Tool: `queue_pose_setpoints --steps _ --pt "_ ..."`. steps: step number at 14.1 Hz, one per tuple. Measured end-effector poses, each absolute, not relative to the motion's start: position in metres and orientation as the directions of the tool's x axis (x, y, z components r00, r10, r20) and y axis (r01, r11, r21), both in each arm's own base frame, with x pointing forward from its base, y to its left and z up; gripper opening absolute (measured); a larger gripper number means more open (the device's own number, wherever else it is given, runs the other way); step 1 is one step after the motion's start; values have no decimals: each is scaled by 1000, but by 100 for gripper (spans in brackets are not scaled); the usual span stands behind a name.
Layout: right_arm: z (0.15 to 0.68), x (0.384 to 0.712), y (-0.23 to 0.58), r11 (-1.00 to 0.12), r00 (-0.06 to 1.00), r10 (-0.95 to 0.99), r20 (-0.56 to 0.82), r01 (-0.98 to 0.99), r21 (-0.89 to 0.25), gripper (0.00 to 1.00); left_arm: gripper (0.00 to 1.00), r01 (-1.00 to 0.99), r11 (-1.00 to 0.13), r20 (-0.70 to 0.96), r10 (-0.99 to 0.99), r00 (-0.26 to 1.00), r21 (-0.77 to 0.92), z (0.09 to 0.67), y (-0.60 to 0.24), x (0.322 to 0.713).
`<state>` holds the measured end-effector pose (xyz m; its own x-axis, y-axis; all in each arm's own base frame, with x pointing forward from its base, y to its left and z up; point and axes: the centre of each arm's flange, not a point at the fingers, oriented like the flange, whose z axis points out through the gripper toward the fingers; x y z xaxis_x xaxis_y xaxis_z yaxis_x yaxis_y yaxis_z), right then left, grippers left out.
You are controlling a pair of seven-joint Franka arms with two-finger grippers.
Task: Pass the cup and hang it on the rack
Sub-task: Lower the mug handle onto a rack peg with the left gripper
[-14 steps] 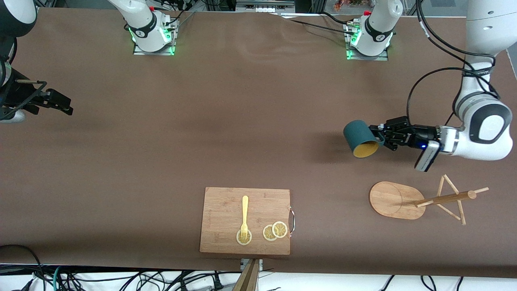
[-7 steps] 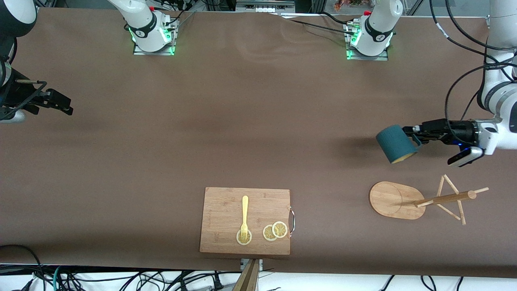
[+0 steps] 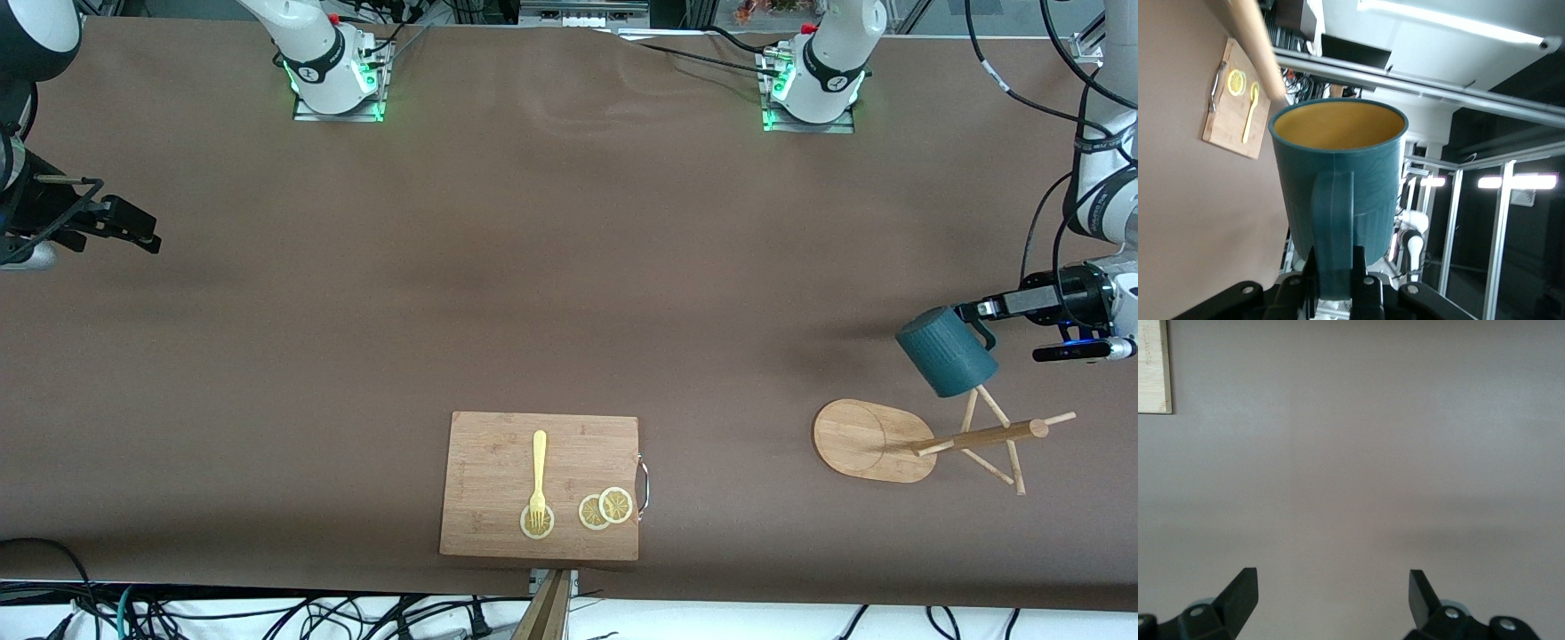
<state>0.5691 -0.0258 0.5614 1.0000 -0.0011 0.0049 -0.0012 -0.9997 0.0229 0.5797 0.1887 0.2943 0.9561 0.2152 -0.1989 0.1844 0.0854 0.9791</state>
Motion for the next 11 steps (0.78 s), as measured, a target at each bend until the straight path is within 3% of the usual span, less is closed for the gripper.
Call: queue_pose_setpoints --steps 11 --pt "561 569 -26 -1000 1000 -1 5 -2 23 100 21 173 253 -246 292 924 952 243 202 585"
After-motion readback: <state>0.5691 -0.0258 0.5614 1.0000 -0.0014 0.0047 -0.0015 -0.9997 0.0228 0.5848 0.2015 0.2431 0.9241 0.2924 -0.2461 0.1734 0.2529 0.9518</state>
